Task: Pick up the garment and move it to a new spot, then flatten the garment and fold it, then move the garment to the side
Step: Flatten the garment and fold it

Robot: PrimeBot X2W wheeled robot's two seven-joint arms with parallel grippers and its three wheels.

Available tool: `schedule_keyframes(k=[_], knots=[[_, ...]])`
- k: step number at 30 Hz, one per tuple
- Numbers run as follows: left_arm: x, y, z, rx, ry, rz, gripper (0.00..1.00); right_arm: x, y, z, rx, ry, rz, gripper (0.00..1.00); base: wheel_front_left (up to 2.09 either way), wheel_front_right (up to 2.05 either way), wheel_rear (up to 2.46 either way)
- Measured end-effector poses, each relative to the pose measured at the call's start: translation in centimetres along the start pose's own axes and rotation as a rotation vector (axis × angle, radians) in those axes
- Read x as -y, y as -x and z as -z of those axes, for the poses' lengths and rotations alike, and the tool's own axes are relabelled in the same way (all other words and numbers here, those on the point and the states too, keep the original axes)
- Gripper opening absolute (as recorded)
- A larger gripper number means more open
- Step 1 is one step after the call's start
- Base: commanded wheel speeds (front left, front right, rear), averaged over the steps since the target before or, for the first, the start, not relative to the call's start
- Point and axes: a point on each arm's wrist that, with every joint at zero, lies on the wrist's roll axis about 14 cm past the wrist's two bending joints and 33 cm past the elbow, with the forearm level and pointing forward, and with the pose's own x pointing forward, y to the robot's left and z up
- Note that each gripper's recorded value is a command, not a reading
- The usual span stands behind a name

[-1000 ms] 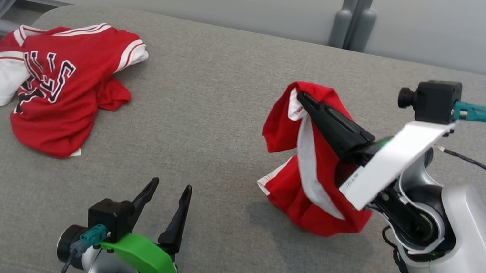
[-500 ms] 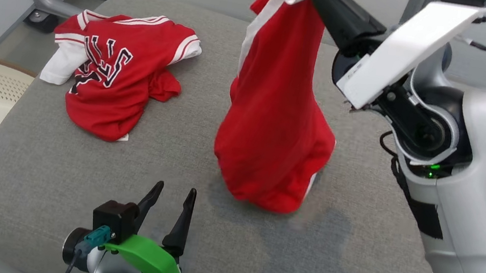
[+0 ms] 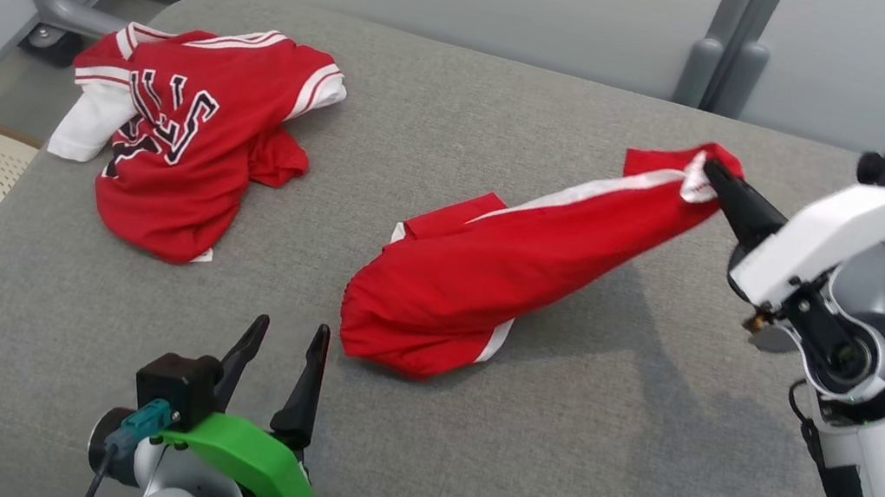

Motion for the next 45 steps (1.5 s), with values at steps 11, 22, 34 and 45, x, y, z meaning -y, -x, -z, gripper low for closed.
schedule_keyframes(k=[11,22,34,45], knots=[[2.4,-1.6,1.4,-0.045,-0.015,0.086,1.0,12.4,6.0,3.5,0.038,-0.163,0.334,0.0,0.0,0.0,0.0],[3.9,-2.3,2.9,-0.089,-0.038,0.146,1.0,19.5,12.1,8.8,0.034,-0.266,0.587,0.0,0.0,0.0,0.0],[4.5,-2.3,3.4,-0.108,-0.048,0.169,1.0,23.1,16.2,11.9,0.002,-0.18,0.738,0.0,0.0,0.0,0.0],[4.9,-2.7,2.8,-0.092,-0.051,0.181,1.0,24.3,18.1,13.9,-0.004,-0.144,0.805,0.13,0.0,0.0,0.0]])
